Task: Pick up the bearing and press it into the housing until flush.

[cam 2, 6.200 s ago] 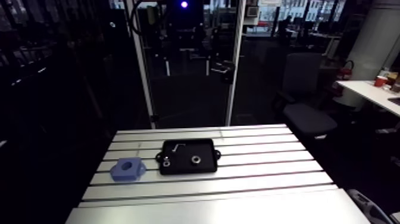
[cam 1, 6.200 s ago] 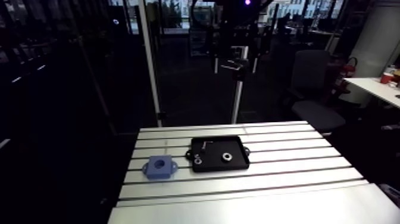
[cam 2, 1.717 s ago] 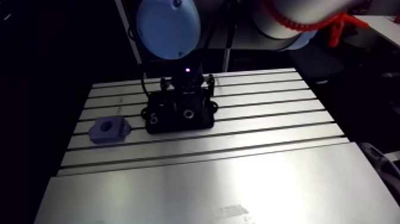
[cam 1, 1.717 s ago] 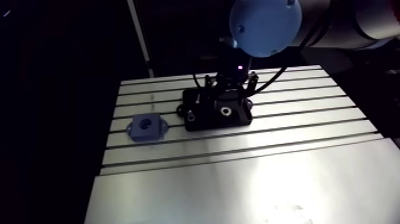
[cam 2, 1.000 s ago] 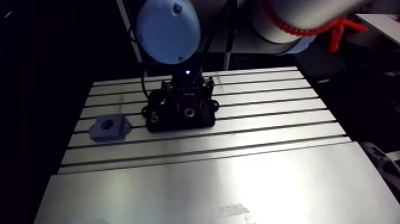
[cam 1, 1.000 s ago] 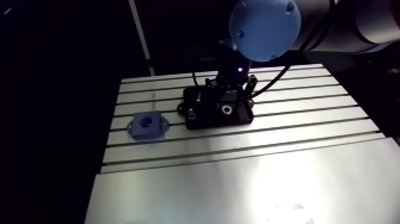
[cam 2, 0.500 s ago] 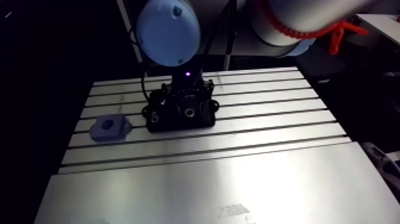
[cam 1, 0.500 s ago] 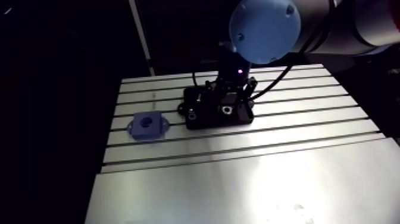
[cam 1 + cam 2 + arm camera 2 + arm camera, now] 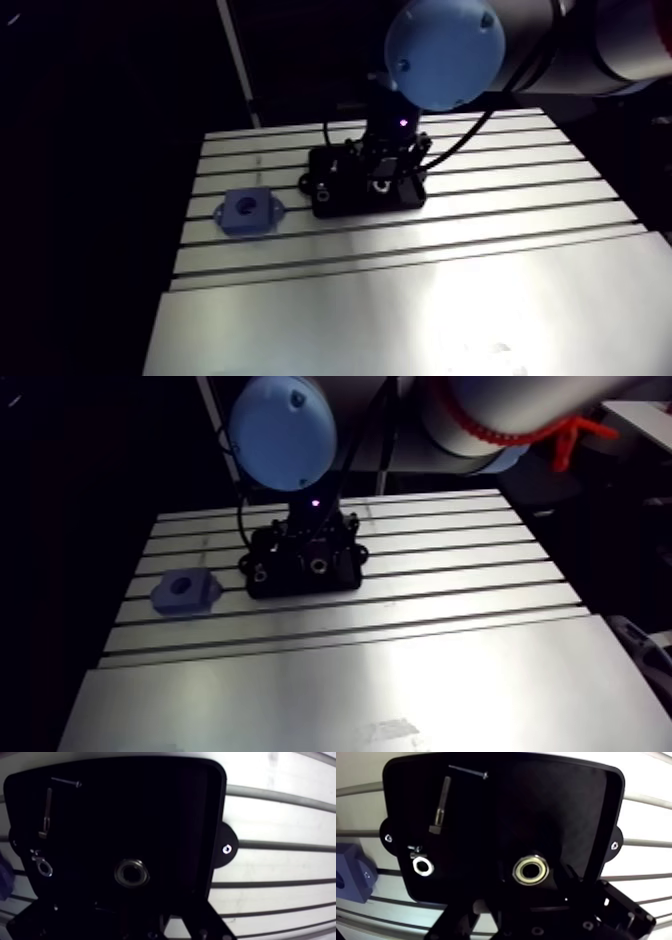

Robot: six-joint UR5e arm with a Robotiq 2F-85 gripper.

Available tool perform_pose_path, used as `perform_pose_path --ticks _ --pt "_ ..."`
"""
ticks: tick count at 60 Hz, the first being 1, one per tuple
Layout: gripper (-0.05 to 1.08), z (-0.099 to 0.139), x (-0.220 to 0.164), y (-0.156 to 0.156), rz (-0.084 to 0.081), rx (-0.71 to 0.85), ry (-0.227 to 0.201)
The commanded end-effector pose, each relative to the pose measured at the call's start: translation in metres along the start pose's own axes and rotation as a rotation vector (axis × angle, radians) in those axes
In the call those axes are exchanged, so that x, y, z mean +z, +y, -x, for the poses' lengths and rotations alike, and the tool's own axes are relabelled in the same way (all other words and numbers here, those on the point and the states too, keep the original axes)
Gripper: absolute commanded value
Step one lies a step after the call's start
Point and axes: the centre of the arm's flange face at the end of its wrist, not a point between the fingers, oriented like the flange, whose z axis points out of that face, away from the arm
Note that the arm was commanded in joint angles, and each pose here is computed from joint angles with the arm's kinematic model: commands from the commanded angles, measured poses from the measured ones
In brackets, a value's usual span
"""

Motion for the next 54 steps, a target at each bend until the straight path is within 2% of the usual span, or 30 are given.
perform_pose_path --ticks 1,10,54 --pt "0.45 -0.0006 -0.0009 0.0001 0.000 -0.001 0.002" --pt "0.49 -0.0005 -0.0011 -0.0001 0.015 -0.004 0.001" --pt "0.60 -0.0002 -0.0019 -0.0038 0.016 -0.010 0.003"
